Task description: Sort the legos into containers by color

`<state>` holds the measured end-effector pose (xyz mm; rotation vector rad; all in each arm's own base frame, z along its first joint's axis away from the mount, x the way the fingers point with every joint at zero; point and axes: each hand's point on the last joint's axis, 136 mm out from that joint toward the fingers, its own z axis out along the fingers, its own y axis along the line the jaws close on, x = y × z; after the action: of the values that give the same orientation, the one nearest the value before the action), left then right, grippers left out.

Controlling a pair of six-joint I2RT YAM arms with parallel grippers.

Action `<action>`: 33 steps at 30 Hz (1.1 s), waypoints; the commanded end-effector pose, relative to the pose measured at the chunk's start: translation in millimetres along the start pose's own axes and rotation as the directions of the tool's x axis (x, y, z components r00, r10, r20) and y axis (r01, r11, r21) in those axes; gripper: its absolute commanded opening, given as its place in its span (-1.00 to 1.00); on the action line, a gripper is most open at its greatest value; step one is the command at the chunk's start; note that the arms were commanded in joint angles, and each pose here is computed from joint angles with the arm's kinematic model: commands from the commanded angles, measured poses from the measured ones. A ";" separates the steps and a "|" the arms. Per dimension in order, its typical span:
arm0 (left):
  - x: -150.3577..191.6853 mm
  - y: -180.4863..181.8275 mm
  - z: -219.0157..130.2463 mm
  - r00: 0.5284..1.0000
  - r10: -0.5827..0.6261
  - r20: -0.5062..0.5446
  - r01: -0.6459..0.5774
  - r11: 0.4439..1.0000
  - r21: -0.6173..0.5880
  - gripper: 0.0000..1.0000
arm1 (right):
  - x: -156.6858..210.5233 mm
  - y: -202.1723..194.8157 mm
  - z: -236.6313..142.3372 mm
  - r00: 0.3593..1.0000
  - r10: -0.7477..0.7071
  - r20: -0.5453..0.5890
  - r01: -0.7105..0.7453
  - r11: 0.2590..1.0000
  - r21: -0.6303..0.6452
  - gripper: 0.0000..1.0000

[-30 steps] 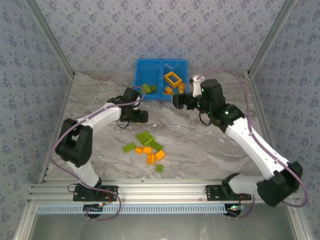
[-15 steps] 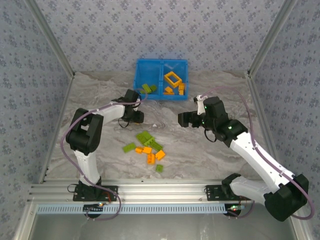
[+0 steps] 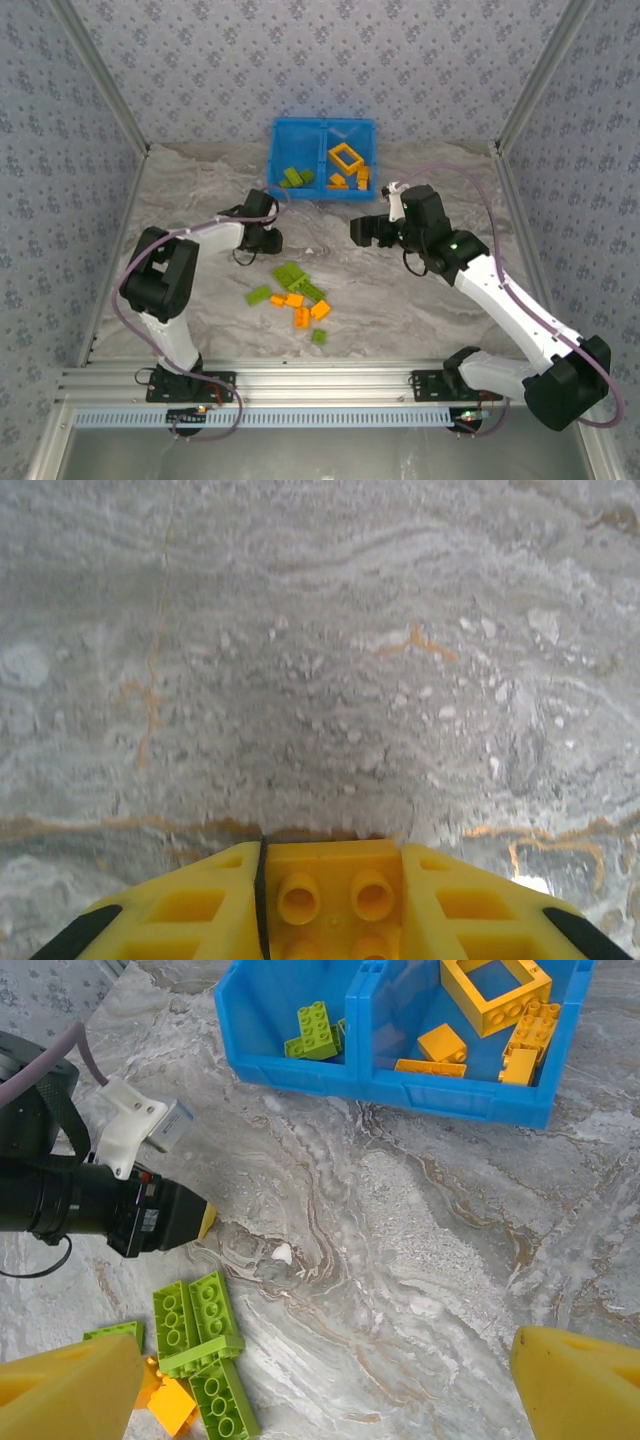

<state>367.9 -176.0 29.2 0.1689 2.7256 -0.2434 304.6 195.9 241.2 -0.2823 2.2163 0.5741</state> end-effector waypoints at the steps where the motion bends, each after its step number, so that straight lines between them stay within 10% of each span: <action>1: -7.0 -17.8 -34.9 0.999 -0.022 0.041 0.020 0.999 0.046 -0.41 | -12.5 3.8 -6.3 0.999 0.014 0.033 -0.014 1.000 0.003 0.94; 11: -118.0 -125.3 -120.5 0.911 0.083 0.404 -0.161 0.973 0.165 -0.39 | -19.0 0.4 -18.8 0.996 0.036 0.082 -0.038 0.999 0.024 0.95; 21: -229.4 -187.6 -68.3 0.822 0.167 0.545 -0.274 0.954 0.121 -0.39 | -5.2 -11.5 -41.3 0.994 0.051 0.095 -0.057 0.996 0.065 0.96; 33: -264.9 -209.3 -32.7 0.816 0.187 0.548 -0.284 0.954 0.096 0.04 | -0.8 -15.5 -54.6 0.992 0.061 0.107 -0.069 0.995 0.069 0.97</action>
<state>566.9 -395.9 168.6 0.4287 2.1324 -0.3919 278.3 162.1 271.7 -0.1672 2.1275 0.5443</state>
